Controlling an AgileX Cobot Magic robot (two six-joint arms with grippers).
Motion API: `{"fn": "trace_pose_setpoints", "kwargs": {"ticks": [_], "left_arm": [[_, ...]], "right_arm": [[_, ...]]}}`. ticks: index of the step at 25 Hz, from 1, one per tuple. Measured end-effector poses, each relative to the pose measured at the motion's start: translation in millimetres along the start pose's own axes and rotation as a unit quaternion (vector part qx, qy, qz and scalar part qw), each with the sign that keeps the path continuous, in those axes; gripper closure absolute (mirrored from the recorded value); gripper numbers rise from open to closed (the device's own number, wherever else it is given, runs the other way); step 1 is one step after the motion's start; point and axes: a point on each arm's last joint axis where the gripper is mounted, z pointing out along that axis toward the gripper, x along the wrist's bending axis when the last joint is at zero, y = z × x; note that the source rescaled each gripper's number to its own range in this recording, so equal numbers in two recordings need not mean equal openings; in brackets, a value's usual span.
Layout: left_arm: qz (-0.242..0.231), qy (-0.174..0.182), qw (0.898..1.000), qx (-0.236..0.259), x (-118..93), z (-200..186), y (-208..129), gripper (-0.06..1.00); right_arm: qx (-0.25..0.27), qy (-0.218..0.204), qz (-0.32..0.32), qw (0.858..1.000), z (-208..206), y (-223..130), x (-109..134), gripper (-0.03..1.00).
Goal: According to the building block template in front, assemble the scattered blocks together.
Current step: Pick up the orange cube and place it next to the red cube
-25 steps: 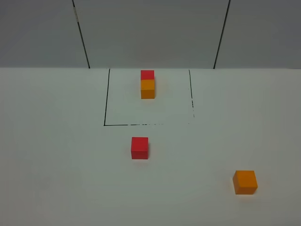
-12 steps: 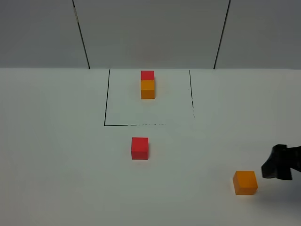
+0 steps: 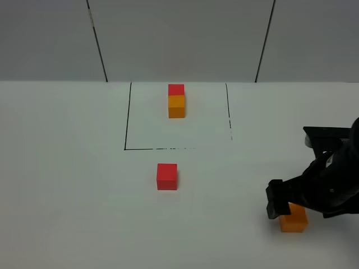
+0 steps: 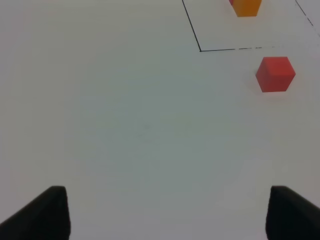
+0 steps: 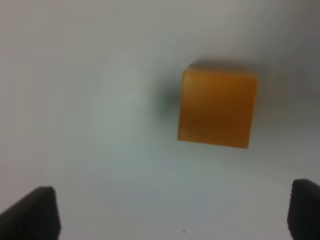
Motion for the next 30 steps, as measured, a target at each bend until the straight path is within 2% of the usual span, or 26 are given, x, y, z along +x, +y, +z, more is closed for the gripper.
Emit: {"fn": "trace_pose_setpoints", "kwargs": {"ticks": [7,11,22,30], "left_arm": [[0.0,0.0,1.0,0.0,0.0,0.0,0.0,0.27],[0.0,0.0,1.0,0.0,0.0,0.0,0.0,0.27],[0.0,0.0,1.0,0.0,0.0,0.0,0.0,0.27],[0.0,0.0,1.0,0.0,0.0,0.0,0.0,0.27]], "right_arm": [[-0.001,-0.015,0.016,1.0,30.7,8.2,2.5,0.15],[0.02,-0.021,0.018,0.999,44.4,7.6,1.1,0.15],[0.037,-0.044,0.004,0.998,68.6,8.7,-4.4,0.15],[0.023,-0.045,0.006,0.999,79.9,12.5,-6.1,0.16]]}}
